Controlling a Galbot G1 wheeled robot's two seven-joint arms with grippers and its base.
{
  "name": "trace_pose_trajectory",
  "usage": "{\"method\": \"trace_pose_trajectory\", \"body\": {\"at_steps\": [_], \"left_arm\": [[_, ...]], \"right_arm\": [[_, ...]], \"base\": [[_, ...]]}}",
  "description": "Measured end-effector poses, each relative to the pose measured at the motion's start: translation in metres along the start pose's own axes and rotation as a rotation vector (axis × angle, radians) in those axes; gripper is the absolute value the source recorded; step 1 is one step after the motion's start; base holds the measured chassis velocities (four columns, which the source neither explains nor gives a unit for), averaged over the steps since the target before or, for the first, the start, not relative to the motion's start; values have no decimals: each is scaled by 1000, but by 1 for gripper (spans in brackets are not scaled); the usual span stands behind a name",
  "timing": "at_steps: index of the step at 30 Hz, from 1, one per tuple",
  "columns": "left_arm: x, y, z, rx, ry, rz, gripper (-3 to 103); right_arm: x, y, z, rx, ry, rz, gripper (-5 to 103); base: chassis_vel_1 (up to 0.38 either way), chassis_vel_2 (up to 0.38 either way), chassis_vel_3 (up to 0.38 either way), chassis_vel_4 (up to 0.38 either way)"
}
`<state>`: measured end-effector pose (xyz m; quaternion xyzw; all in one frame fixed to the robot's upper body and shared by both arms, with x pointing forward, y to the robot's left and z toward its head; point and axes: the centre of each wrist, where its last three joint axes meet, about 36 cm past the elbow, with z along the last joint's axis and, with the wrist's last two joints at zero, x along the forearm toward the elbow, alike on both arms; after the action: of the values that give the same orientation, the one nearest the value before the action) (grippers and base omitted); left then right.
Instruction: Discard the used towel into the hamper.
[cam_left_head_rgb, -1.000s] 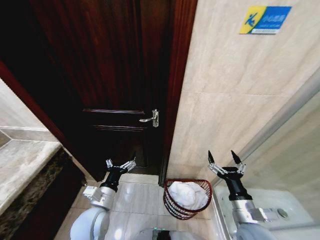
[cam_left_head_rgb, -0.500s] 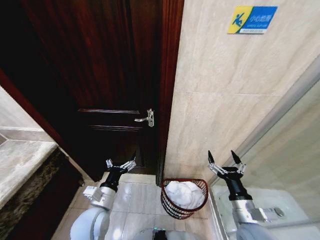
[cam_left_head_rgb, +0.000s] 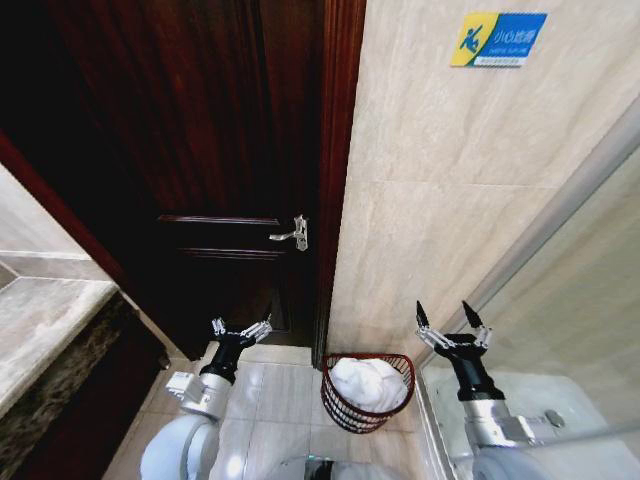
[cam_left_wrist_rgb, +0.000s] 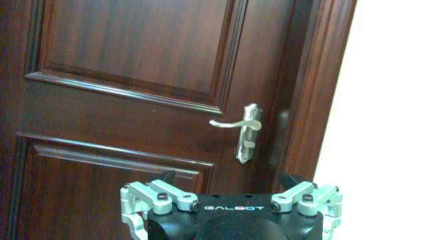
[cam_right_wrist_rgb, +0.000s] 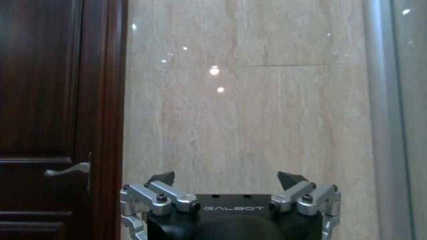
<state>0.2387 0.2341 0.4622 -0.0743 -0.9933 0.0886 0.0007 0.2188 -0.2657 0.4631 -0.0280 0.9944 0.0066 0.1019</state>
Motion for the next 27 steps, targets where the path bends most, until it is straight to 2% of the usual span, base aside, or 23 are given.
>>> {"method": "trace_pose_trajectory", "body": {"at_steps": [27], "left_arm": [[0,0,0,0,0,0,100]], "right_arm": [[0,0,0,0,0,0,100]], "base": [[202,-208,-204,207]]}}
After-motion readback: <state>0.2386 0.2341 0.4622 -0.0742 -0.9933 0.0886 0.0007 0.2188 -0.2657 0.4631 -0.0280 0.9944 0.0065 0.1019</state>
